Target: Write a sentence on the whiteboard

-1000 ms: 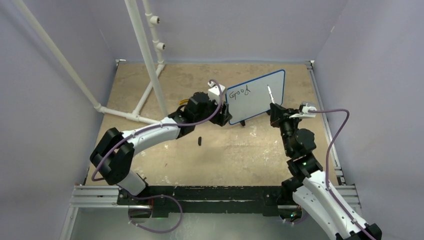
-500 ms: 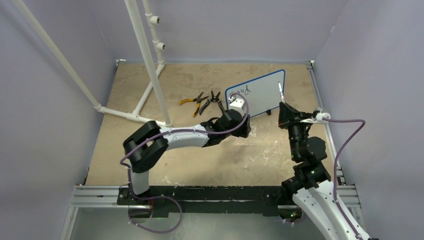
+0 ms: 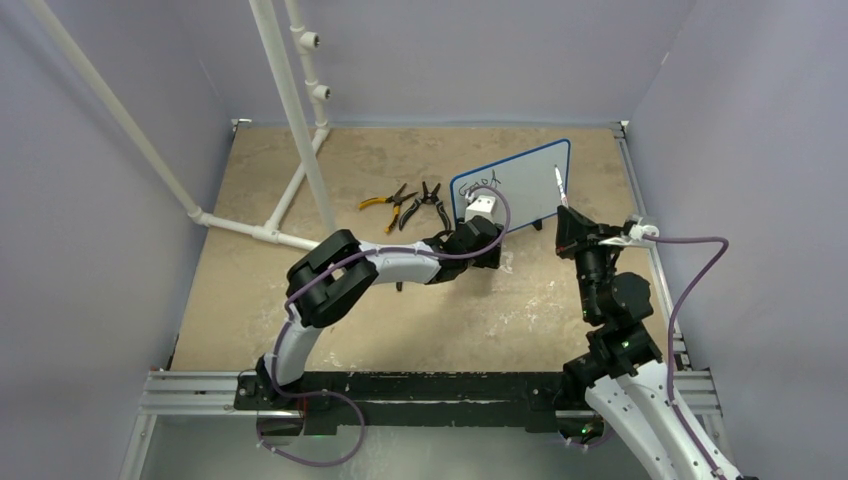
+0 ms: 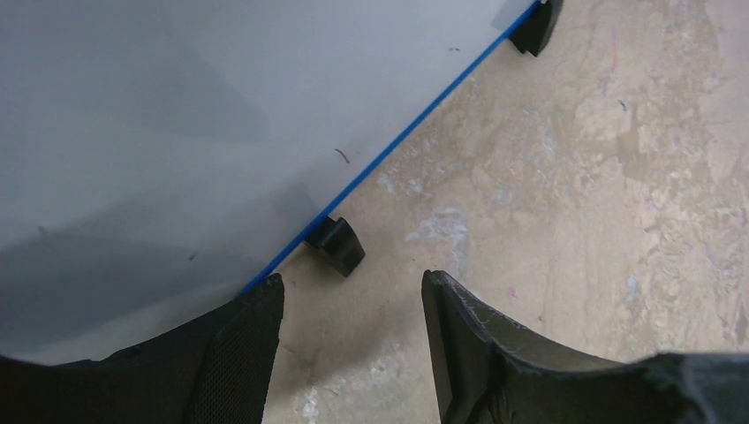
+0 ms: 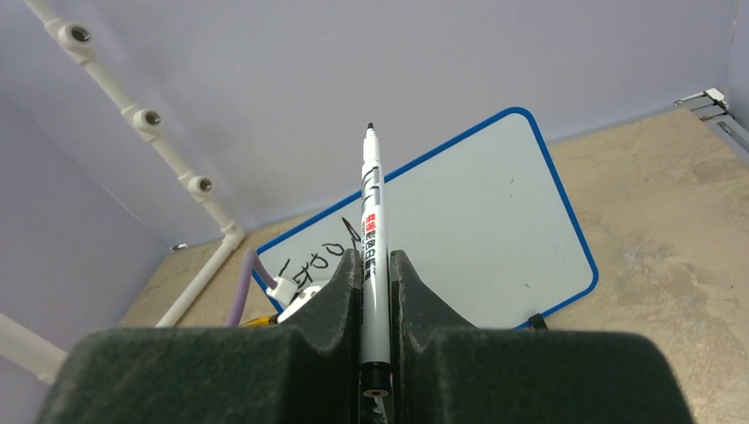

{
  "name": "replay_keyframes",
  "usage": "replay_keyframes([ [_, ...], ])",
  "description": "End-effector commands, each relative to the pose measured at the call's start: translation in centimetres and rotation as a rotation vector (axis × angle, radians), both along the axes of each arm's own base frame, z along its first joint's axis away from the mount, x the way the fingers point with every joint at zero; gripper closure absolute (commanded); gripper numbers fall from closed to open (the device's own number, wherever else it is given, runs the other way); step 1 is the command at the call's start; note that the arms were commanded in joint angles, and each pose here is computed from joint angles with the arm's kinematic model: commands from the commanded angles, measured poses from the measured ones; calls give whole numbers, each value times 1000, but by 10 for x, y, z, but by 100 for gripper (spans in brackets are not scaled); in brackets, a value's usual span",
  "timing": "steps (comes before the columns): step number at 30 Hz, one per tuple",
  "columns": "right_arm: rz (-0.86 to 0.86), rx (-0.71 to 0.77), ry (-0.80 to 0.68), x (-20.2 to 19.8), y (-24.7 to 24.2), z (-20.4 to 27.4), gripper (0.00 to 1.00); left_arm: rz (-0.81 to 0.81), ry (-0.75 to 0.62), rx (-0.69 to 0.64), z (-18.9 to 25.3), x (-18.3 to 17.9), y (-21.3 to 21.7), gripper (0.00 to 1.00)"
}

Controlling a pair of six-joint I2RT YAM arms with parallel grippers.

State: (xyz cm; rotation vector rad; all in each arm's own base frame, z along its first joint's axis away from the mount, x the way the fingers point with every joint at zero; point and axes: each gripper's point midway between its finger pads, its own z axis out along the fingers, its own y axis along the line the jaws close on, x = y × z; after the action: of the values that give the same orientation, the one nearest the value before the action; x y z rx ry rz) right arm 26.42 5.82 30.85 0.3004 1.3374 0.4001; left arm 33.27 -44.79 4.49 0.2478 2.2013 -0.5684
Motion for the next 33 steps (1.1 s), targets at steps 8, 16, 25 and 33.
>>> replay_keyframes([
  [8,3,-1,-39,0,1,16,100,76,-30,28,2,27,13,43],
  [16,12,-5,-26,3,4,11,100,106,-55,75,-4,40,20,43],
  [25,20,-9,-23,4,6,10,100,156,-96,109,-9,56,21,48],
  [33,27,-13,-14,7,8,7,100,230,-144,168,-12,65,36,58],
])
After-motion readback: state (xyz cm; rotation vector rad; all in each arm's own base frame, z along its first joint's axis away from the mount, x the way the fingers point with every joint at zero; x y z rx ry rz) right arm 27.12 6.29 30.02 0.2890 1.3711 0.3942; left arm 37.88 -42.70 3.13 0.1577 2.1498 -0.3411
